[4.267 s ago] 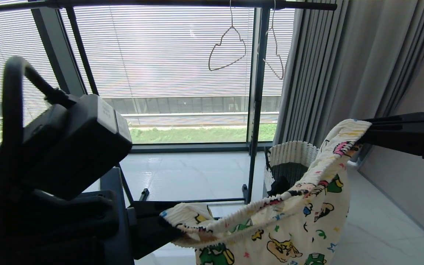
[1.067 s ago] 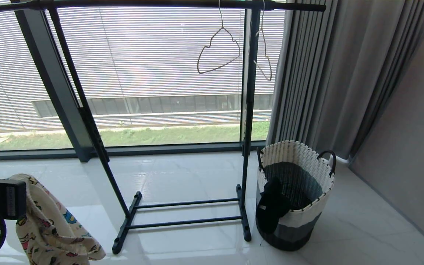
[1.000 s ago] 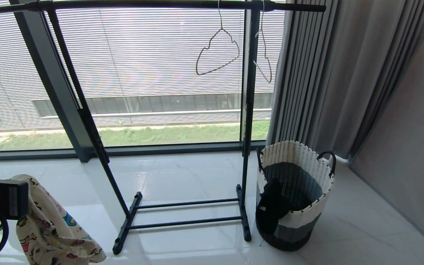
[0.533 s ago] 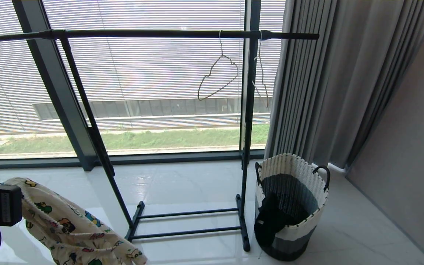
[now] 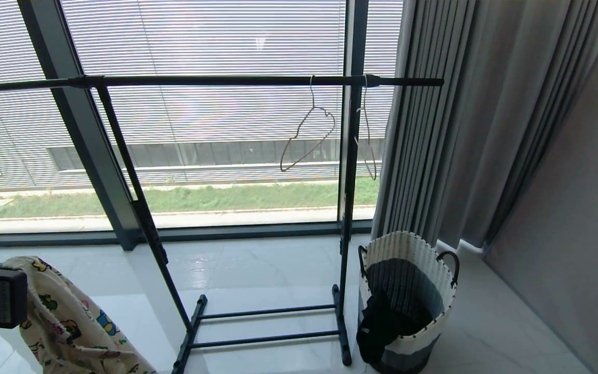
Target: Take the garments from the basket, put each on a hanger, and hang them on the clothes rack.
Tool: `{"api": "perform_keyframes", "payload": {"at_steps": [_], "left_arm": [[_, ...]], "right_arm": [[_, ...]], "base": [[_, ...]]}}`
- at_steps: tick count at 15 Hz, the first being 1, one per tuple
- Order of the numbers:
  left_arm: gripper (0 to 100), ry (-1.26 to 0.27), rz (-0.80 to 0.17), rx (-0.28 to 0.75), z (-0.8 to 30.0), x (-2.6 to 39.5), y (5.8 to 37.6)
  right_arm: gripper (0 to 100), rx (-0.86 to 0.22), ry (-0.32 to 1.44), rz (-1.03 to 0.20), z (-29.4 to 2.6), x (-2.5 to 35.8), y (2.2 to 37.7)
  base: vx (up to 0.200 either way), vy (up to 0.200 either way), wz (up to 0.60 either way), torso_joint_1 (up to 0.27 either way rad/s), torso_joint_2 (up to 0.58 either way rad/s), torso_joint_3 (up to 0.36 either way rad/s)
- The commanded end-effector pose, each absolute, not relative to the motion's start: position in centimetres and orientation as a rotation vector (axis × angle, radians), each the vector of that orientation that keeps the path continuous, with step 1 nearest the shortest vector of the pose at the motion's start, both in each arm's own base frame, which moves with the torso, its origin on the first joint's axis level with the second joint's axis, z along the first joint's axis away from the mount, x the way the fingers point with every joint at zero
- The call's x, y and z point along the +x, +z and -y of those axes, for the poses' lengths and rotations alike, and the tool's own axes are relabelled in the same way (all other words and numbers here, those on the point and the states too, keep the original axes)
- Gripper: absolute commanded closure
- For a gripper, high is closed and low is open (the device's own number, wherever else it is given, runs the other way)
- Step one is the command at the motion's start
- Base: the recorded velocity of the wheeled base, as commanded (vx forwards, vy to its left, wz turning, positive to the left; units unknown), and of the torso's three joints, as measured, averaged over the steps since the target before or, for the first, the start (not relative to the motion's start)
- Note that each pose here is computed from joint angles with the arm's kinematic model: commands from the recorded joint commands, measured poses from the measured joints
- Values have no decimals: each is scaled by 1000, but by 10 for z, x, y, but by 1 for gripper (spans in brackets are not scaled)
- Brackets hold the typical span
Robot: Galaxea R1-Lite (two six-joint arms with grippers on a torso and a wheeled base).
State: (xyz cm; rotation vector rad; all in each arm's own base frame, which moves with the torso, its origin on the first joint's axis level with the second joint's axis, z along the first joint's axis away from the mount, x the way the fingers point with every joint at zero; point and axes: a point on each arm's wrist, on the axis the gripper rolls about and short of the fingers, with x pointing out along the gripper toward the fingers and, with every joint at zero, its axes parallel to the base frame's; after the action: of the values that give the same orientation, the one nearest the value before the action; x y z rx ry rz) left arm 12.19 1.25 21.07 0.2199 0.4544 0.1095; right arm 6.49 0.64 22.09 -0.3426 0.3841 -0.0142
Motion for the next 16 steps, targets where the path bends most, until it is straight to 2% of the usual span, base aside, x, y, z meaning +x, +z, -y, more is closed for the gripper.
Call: {"api": "perform_keyframes", "payload": {"at_steps": [1,7,11,14,16], "left_arm": [[100,109,-443,222,-12,116,210],[100,108,-448,222,-12,115,208],[100,108,-449,222,-12,115,207],[100,108,-449,222,-12,114,207],[100,108,-451,222,-12,114,206]], "right_arm": [[0,-345,-12,-394,-7,68,220],[0,-338,-6,-354,-7,69,224],[0,-422,-39,-350,-5,70,225],[0,-416,-30,-339,-5,71,225],[0,-410,5,-330,-6,71,226]], "base": [[0,0,0,217,-505,-286],[0,0,0,214,-478,-262],[0,0,0,36,-70,-37],[0,0,0,0,0,0],[0,0,600,7,2,0]]}}
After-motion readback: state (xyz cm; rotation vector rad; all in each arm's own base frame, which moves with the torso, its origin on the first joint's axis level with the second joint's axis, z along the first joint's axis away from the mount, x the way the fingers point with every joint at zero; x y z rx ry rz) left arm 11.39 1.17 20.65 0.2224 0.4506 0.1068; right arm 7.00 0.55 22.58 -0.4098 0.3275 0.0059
